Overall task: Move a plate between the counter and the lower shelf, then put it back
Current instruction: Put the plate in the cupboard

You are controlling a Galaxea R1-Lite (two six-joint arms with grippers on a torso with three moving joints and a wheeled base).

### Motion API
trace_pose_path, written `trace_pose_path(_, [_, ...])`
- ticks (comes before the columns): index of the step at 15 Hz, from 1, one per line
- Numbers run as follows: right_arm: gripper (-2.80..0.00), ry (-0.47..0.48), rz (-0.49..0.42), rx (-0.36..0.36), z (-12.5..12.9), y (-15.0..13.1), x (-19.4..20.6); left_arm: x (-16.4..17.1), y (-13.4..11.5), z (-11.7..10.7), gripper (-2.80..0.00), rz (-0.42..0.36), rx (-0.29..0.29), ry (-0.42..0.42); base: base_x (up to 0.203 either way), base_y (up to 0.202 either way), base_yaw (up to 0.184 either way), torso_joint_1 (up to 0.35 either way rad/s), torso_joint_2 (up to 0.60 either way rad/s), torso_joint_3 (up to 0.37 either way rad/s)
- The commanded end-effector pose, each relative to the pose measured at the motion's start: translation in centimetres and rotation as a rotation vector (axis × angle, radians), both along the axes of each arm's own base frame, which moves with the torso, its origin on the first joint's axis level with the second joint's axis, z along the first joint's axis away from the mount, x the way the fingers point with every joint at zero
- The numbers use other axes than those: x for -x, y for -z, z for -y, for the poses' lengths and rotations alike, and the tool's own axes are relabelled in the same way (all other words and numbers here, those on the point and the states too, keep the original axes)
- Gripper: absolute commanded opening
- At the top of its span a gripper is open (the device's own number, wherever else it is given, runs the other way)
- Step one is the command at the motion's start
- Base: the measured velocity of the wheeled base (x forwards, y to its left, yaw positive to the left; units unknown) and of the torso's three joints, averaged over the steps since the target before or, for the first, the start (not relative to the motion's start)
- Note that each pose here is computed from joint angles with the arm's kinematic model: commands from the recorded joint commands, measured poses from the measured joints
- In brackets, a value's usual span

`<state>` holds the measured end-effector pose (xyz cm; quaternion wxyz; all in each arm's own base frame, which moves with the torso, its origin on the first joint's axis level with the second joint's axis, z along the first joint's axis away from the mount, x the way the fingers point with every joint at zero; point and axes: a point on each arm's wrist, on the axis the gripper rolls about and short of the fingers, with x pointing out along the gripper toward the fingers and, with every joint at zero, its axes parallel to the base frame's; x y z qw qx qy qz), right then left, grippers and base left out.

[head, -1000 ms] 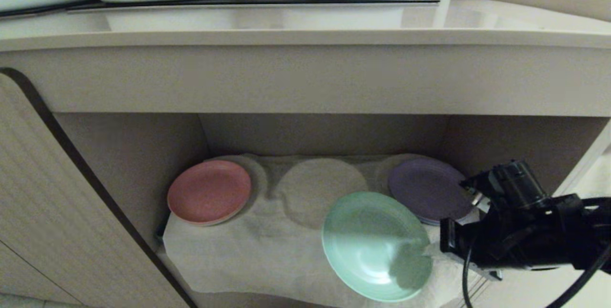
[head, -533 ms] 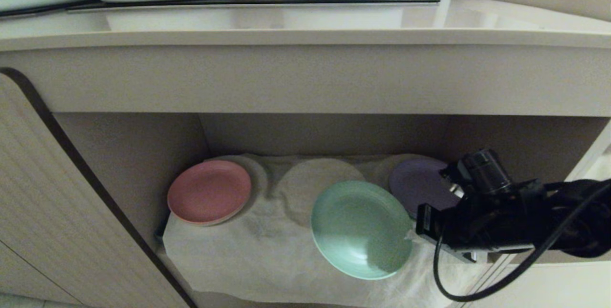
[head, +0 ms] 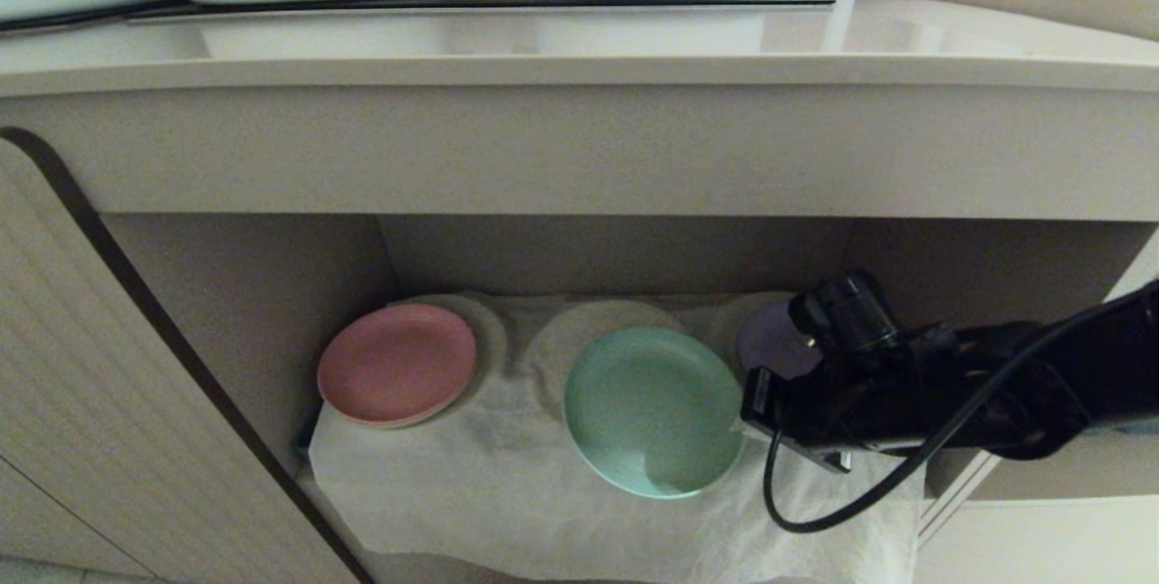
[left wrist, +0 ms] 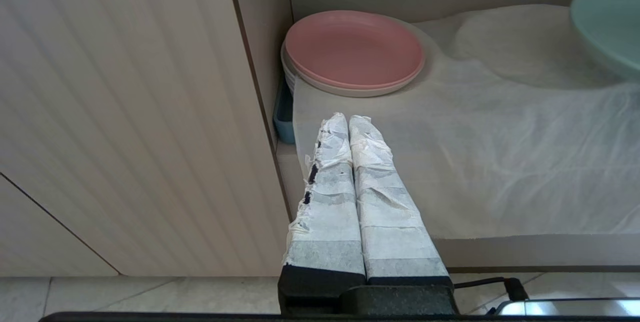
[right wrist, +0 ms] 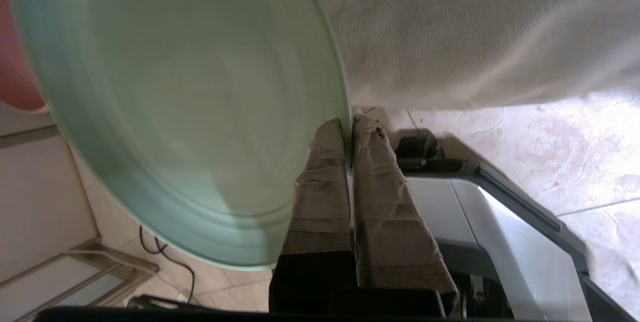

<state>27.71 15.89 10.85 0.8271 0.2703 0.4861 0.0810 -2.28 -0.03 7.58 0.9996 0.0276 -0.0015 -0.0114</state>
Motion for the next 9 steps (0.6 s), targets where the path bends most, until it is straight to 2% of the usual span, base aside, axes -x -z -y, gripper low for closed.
trace_pose_path(1, [-2.80,0.005,-0.002,0.000,-0.4,0.2,-0.6,0.0,0.0,0.0,-2.80,0.001,0.000,0.000,0.000,0.000,0.000,0.000,0.00,0.000])
trace_pose_path(9, [-2.80,0.040,-0.031,-0.031,-2.0,1.0,-2.4,0.0,0.0,0.0,-2.80,0.002,0.000,0.000,0.000,0.000,0.000,0.000,0.00,0.000])
